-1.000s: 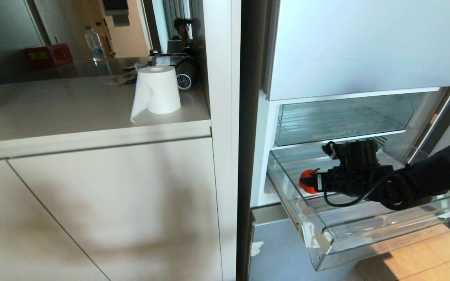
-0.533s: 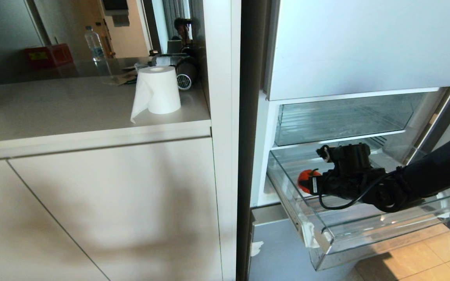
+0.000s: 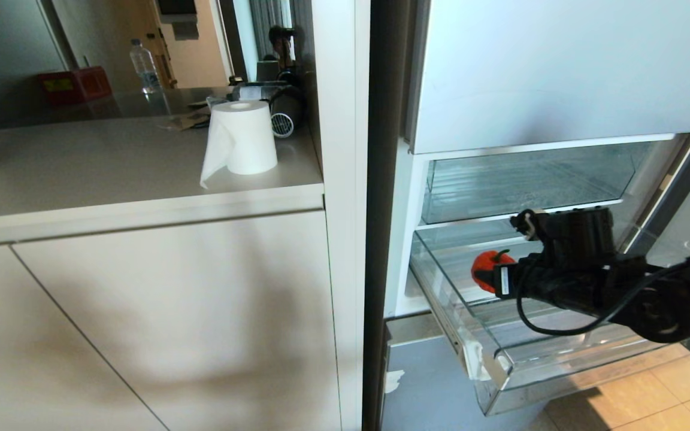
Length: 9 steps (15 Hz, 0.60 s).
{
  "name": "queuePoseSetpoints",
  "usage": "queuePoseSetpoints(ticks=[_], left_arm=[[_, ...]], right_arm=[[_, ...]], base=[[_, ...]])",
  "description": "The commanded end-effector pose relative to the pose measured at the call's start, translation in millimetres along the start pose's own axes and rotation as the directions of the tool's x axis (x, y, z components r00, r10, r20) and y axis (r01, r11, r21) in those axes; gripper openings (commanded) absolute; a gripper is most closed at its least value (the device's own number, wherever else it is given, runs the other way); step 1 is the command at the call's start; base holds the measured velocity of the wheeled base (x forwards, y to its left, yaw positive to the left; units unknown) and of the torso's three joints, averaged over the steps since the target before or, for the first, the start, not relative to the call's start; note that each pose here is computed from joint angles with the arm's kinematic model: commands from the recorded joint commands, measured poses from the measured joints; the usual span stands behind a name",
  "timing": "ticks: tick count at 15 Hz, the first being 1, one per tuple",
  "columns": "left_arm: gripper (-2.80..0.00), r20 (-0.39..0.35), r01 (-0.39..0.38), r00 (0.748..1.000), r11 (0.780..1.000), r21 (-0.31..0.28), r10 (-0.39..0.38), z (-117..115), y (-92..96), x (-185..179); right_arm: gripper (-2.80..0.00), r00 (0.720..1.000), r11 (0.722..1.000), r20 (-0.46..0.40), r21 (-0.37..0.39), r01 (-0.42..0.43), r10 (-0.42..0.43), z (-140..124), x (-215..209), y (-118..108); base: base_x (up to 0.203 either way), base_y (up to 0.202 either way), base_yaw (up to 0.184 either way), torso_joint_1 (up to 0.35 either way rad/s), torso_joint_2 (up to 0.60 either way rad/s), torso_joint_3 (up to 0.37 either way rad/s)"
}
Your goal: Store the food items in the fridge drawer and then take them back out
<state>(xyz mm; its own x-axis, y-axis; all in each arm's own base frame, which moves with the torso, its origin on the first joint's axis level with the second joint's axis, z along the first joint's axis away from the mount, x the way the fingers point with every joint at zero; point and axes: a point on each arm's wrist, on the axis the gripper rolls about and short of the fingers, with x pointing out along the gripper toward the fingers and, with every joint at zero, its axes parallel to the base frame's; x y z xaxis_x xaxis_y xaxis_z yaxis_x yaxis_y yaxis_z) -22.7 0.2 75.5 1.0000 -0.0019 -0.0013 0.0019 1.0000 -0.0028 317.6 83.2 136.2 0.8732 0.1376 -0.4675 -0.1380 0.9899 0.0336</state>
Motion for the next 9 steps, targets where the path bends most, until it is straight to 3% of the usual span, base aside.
queuePoseSetpoints(ticks=[1, 5, 9], left_arm=[[-2.8, 0.0, 0.0, 1.0, 1.0, 0.0, 0.0, 0.0, 0.0, 0.0], [-2.8, 0.0, 0.0, 1.0, 1.0, 0.0, 0.0, 0.0, 0.0, 0.0], [-2.8, 0.0, 0.0, 1.0, 1.0, 0.0, 0.0, 0.0, 0.0, 0.0]], right_arm=[[-2.8, 0.99, 1.0, 0.141, 0.008, -0.019, 0.018, 18.9, -64.5, -2.3], [-2.8, 0.944, 0.999, 0.331, 0.028, -0.019, 0.009, 14.2, -166.7, -12.9], [-2.8, 0.901, 0.997, 0.431, 0.076, 0.031, -0.06, -38.5, -253.2, -30.3]], base=[[0.0, 0.0, 0.0, 0.0, 0.0, 0.0], [0.0, 0.0, 0.0, 0.0, 0.0, 0.0], [0.0, 0.0, 0.0, 0.0, 0.0, 0.0]])
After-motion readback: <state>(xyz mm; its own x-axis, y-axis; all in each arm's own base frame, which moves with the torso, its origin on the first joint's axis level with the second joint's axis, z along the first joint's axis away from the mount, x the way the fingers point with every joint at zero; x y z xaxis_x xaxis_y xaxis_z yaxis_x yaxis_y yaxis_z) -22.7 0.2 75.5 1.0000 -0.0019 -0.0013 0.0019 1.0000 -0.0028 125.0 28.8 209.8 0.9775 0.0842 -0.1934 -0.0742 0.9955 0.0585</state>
